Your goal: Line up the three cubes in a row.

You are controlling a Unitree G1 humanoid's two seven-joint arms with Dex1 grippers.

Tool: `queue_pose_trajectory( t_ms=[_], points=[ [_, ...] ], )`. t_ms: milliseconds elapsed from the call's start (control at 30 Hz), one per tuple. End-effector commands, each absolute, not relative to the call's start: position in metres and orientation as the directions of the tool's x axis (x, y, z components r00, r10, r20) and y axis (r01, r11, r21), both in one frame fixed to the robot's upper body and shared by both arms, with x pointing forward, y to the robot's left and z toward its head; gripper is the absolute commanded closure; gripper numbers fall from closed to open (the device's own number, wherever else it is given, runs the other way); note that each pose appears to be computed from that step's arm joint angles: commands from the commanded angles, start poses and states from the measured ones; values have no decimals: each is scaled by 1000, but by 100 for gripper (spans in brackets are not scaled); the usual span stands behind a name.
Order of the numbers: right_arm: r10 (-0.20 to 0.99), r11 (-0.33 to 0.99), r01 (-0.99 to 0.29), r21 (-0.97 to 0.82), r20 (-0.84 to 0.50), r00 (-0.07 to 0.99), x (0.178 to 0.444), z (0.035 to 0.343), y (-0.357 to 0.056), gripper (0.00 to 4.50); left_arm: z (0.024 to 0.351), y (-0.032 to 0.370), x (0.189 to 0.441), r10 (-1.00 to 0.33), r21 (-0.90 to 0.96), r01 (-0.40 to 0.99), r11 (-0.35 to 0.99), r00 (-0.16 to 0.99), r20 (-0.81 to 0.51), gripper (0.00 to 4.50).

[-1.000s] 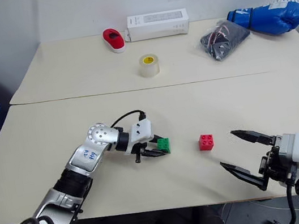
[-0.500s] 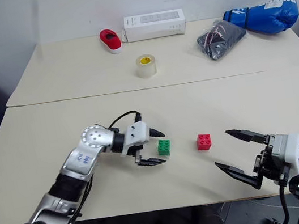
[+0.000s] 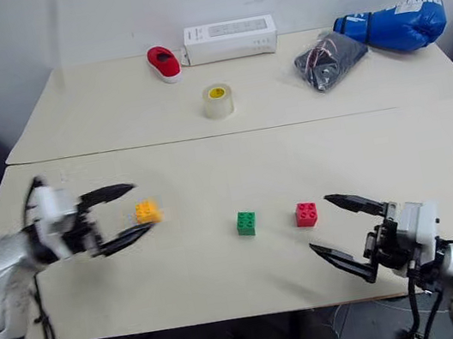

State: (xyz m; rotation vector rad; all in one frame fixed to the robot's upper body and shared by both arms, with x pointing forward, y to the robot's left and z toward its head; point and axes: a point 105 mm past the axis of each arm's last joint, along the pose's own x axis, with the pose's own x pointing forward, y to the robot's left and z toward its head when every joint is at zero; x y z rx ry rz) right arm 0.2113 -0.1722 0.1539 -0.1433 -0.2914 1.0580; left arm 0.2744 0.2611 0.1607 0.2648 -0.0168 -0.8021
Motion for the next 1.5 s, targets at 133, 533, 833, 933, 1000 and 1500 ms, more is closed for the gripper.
queue_pose_trajectory(
  t_ms=[133,533,833,933,1000,1500],
  points=[
    [915,403,-852,-334,150,375,205,157,-161,0,137,347,245,-461,185,476,860,879,-119,9],
    [897,442,-820,-364,153,415,216,156,-167,0,139,269,291,-767,155,798,582,602,-222,9],
    [871,488,-793,-365,146,469,212,158,-176,0,125,232,333,-847,178,897,404,440,-299,9],
    [861,505,-783,-363,145,488,208,154,-181,0,121,231,336,-854,184,912,367,409,-322,64],
    [855,515,-778,-359,145,498,205,151,-184,0,121,231,336,-860,185,919,349,392,-325,126],
    [826,557,-762,-331,121,551,191,130,-197,0,125,150,333,-910,261,962,-81,35,-412,301]
  ],
)
